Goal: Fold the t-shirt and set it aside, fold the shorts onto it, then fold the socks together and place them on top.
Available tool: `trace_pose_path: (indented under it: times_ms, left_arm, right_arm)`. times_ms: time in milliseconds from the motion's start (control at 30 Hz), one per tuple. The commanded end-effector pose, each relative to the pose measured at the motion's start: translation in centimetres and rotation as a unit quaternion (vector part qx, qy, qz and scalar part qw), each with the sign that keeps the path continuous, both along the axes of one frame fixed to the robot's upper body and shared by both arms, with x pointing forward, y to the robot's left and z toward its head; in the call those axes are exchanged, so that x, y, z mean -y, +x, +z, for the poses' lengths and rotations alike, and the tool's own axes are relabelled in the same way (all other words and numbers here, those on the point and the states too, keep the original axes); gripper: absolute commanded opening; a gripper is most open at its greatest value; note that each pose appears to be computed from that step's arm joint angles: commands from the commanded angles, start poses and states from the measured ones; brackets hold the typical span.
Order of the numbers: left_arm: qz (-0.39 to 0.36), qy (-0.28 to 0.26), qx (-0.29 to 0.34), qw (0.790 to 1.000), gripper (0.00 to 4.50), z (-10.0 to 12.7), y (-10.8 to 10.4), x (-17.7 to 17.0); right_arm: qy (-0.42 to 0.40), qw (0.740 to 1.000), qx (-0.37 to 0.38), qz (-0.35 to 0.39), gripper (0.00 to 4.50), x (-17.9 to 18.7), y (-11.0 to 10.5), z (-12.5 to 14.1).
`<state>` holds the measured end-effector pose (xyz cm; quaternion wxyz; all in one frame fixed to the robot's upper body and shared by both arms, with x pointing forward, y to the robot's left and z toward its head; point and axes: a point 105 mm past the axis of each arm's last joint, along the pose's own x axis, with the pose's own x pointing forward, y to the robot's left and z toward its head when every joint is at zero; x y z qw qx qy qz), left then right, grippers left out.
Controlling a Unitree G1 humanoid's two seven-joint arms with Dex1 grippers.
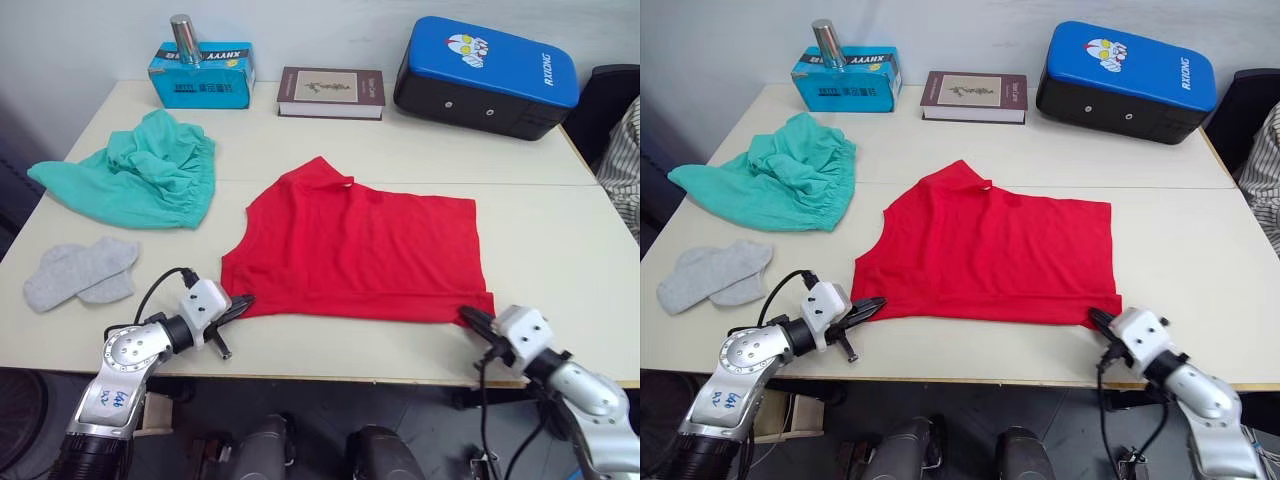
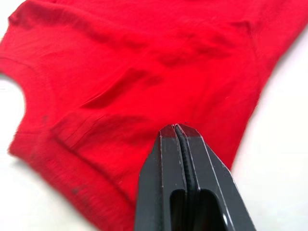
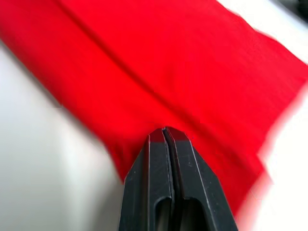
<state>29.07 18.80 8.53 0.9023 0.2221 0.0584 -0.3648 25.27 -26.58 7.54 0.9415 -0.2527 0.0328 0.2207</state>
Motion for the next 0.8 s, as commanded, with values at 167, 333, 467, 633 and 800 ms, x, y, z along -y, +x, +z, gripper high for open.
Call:
trace_pose_path:
  times_ms: [167,333,467,633,800]
  left_arm:
    - [0.026,0.014,-0.030,0.999,0.02,-1.7,0.3,-1.5]
    - [-0.054,-0.052,0.025,0.997,0.02,1.8,-0.6,-0.2]
    - [-0.090,-0.070,0.028,0.993,0.02,3.1,-1.2,0.6]
    - [-0.063,-0.031,-0.005,0.998,0.02,0.6,-0.9,0.4]
    - [-0.023,-0.004,-0.029,0.999,0.02,-1.1,-1.2,-1.4]
  right_arm:
    - [-0.002,0.991,0.042,-0.124,0.00,7.3,-1.3,1.1]
    - [0.033,0.995,0.091,-0.038,0.00,3.5,0.1,4.1]
    - [0.050,0.993,0.079,0.076,0.00,-2.6,0.6,4.2]
    - [0.053,0.987,0.049,0.141,0.00,-7.2,1.0,2.2]
    - [0.033,0.997,0.016,0.073,0.00,-3.2,1.3,0.1]
